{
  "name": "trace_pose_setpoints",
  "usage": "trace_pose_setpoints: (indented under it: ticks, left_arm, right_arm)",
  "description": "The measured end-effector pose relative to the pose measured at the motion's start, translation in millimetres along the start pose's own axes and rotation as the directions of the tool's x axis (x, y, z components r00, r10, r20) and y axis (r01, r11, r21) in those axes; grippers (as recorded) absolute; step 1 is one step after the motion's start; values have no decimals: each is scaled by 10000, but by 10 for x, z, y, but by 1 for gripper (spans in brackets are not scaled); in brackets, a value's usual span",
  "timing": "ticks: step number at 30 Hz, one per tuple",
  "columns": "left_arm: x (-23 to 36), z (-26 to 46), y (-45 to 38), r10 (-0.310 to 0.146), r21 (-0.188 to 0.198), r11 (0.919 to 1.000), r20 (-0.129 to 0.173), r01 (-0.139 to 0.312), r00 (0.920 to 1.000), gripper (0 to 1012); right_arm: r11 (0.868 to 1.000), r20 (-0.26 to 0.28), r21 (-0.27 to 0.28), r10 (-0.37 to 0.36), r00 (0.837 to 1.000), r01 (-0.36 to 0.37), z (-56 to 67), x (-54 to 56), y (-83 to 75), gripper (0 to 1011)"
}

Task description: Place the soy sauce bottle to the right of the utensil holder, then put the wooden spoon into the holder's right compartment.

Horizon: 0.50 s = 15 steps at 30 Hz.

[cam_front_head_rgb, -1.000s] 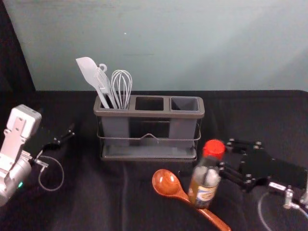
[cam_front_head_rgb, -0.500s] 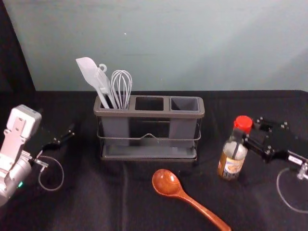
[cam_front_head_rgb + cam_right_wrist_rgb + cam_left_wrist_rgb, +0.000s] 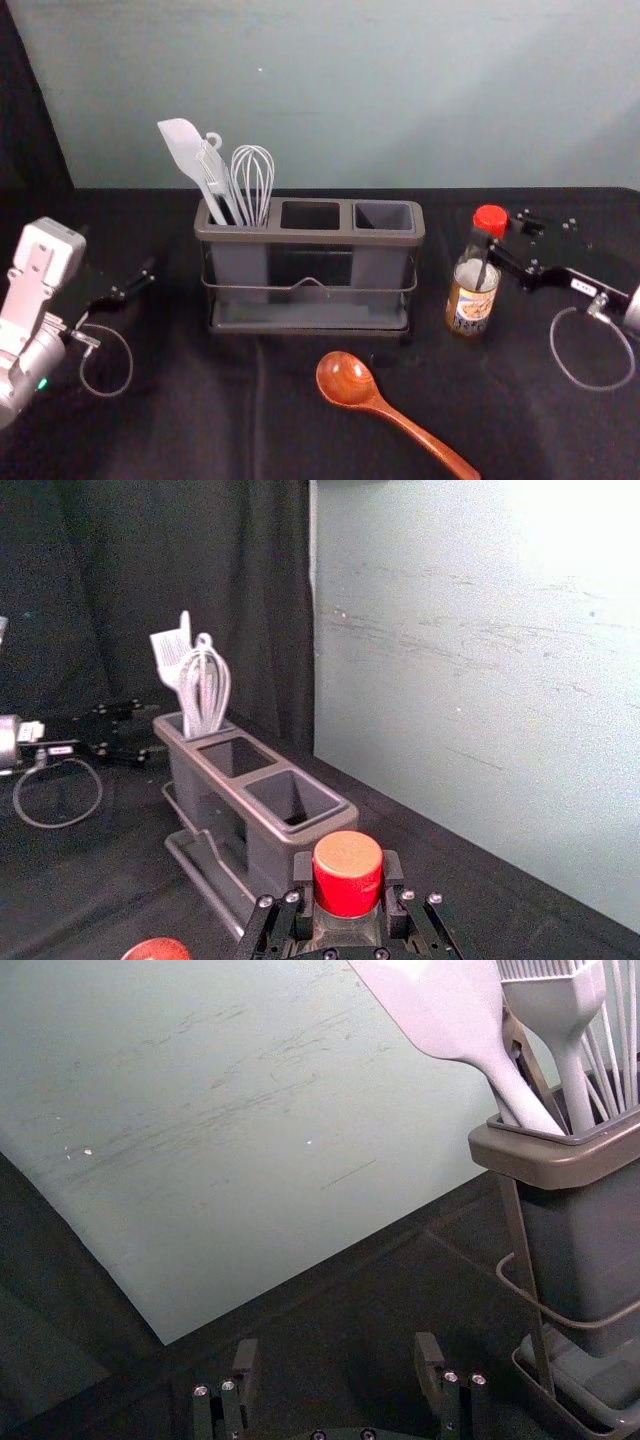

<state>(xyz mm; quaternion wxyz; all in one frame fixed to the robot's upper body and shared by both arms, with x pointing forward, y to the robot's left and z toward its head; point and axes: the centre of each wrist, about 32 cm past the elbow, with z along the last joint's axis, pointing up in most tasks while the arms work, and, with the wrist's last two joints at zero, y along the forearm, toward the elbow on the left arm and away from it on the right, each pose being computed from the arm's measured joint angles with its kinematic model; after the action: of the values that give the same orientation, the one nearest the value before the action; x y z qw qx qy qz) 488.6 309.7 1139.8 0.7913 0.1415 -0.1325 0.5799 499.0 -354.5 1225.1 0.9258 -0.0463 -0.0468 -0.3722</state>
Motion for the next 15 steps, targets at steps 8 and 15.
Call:
trace_pose_setpoints:
  ticks: [8, 15]
  left_arm:
    - [0, 0, 0, 0, 0, 10000, -1, 0, 10000, 1012]
    - [0, 0, 0, 0, 0, 10000, 0, 0, 10000, 1011]
  right_arm:
    - [9998, 130, -120, -145, 9998, 146, 12, 91, 167, 386]
    - [9994, 174, -193, -273, 9995, 276, -22, 162, 289, 386]
